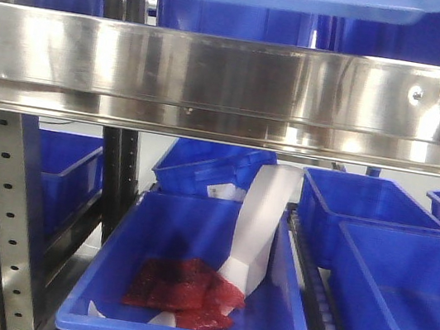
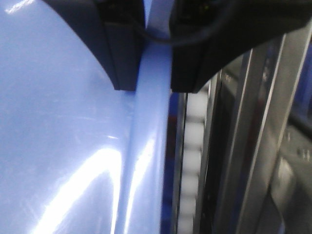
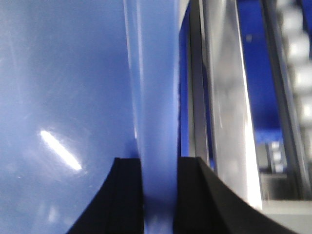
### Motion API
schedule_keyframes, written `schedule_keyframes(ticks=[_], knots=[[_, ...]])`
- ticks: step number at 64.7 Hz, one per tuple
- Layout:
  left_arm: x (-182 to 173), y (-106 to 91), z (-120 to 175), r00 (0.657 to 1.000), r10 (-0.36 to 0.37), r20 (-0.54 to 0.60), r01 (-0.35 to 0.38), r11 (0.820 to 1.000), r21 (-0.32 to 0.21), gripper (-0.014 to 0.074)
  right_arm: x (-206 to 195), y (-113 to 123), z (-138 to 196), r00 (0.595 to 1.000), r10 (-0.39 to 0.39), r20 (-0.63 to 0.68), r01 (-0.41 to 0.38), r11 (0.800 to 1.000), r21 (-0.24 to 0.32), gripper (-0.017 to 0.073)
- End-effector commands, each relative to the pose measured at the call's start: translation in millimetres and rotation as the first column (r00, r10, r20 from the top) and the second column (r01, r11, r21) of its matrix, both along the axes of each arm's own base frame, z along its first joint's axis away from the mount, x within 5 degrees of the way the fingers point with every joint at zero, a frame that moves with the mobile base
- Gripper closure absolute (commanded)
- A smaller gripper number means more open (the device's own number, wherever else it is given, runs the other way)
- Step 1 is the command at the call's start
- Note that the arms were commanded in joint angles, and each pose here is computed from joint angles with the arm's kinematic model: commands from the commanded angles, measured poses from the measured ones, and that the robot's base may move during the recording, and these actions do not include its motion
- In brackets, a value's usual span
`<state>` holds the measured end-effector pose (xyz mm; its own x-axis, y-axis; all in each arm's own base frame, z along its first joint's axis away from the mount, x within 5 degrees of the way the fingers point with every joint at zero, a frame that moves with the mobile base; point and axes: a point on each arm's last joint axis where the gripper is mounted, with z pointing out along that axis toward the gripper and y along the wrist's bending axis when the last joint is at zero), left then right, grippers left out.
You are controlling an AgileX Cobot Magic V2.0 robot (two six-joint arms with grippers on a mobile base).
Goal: Grab blue tray and place on right shelf
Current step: 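Lower the tray onto the upper roller shelf and open both grippers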
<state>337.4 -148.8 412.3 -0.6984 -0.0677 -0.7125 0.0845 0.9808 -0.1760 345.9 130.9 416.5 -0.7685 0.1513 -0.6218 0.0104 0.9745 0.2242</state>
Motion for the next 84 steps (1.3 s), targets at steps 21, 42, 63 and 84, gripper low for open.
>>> schedule_keyframes(ticks=[21, 42, 63, 84], knots=[[50, -17.5, 17, 0.964, 0.026, 0.265, 0.046, 0.965, -0.259, 0.061, 52, 21, 24, 0.974, 0.019, 0.227, -0.065, 0.978, 0.197, 0.0443], [80, -6.8, -18, 0.977, 0.067, 0.2, -0.019, 0.972, -0.235, 0.058, 78, 24, -3, 0.972, 0.025, 0.232, -0.065, 0.984, 0.167, 0.0442], [88, -5.1, -32, 0.983, 0.072, 0.171, -0.036, 0.978, -0.207, 0.0305, 89, 27, -27, 0.984, 0.041, 0.173, -0.062, 0.991, 0.117, 0.0275], [93, 15.7, -35, 0.983, 0.118, 0.138, -0.091, 0.978, -0.186, 0.0305, 94, 17, -28, 0.981, 0.025, 0.191, -0.033, 0.999, 0.041, 0.0084]])
